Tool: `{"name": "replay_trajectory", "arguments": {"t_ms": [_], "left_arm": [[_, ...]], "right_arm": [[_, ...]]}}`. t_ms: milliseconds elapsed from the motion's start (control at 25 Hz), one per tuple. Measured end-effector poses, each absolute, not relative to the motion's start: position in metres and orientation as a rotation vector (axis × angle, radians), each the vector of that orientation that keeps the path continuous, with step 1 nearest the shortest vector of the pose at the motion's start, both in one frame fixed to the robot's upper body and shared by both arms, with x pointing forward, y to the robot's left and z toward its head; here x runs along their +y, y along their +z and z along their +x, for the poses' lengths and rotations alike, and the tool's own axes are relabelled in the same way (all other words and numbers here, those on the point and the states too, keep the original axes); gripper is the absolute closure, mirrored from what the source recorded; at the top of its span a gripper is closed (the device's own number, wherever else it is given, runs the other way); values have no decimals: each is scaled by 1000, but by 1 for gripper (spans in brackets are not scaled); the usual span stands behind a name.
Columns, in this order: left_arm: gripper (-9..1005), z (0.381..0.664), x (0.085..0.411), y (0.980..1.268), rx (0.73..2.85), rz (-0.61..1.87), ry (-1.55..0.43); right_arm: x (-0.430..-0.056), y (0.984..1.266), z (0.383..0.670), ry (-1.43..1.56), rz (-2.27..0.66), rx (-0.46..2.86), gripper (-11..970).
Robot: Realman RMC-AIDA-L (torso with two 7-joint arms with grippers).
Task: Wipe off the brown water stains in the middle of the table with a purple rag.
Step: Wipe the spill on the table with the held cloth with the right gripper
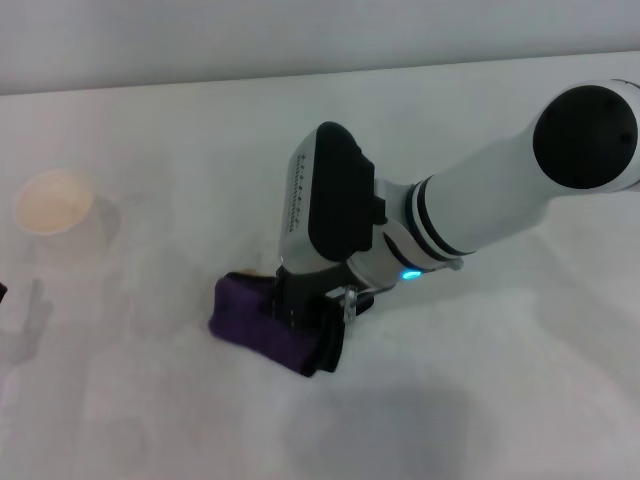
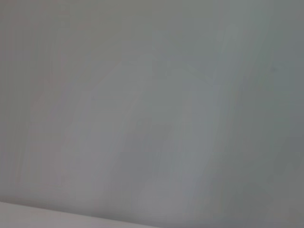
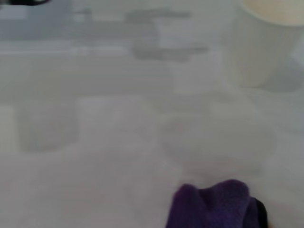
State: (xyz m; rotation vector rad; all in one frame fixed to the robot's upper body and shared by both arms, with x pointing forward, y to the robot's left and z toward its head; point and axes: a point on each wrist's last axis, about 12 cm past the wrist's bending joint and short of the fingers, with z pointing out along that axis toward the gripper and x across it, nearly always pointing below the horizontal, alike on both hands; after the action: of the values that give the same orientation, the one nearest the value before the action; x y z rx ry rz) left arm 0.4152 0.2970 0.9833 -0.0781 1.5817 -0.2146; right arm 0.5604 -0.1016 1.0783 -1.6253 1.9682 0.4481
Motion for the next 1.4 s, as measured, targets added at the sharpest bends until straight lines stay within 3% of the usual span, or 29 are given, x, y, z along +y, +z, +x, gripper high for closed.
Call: {"name": "replay_trajectory", "arguments": {"t_ms": [640,1120,1400], "left_arm": [[104,415,296,984,1580,-74,-218],[103,418,296,986,1565,-72,-218],[104,420,296,987,1561,-68,-220]], "right_arm": [[-124,1068,596,293,-1373,2051,900],[-72,1071,552,445,-1634,1907,900],[-69,1068,546,456,-1663,1904,901]]}}
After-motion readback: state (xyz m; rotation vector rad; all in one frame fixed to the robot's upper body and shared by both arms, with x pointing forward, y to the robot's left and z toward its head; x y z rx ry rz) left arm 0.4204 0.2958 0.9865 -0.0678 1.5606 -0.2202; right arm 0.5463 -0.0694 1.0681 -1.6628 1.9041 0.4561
